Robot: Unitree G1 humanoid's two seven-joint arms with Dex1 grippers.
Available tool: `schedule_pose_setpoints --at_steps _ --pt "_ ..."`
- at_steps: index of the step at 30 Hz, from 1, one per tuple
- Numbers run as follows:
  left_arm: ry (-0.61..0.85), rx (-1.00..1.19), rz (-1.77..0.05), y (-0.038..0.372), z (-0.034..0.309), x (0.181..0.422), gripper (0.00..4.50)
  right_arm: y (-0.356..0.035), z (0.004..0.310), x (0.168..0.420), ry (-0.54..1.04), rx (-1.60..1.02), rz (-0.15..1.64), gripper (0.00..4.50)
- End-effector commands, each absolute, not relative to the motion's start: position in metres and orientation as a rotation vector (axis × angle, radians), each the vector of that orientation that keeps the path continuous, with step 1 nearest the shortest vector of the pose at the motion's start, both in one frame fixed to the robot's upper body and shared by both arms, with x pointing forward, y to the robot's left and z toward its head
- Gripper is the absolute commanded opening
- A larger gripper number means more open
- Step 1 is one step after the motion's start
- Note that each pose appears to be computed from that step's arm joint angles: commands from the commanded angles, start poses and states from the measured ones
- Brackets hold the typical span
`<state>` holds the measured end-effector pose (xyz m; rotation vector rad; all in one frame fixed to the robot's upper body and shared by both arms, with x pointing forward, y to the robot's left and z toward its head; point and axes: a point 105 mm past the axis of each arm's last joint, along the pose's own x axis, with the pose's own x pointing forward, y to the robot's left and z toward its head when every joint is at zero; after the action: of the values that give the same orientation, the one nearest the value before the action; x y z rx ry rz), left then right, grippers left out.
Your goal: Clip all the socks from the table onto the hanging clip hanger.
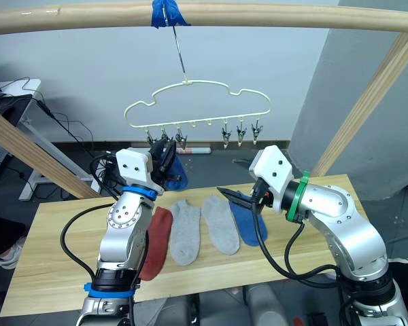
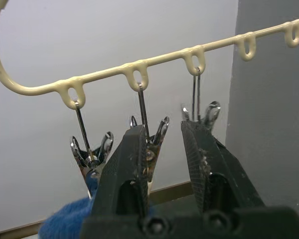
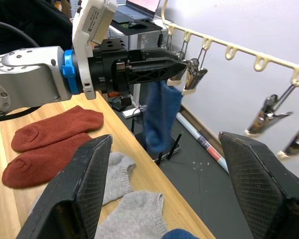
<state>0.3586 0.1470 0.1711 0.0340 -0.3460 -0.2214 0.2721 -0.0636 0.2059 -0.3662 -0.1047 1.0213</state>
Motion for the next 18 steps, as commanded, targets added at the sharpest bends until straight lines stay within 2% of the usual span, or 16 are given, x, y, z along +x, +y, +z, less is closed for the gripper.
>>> schedule_pose_setpoints --at_steps 1,9,18 --pt "-0.402 0.035 -0.193 0.150 0.182 0.352 1.21 -0.063 0.214 0.266 -0.153 -0.378 1.029 3.60" --pt "-0.368 0.025 -0.175 0.153 0.173 0.344 1.21 -0.063 0.213 0.266 -0.152 -0.383 1.028 3.60" --pt "-0.334 0.019 -0.169 0.154 0.171 0.361 1.21 -0.061 0.213 0.265 -0.153 -0.380 1.046 3.60"
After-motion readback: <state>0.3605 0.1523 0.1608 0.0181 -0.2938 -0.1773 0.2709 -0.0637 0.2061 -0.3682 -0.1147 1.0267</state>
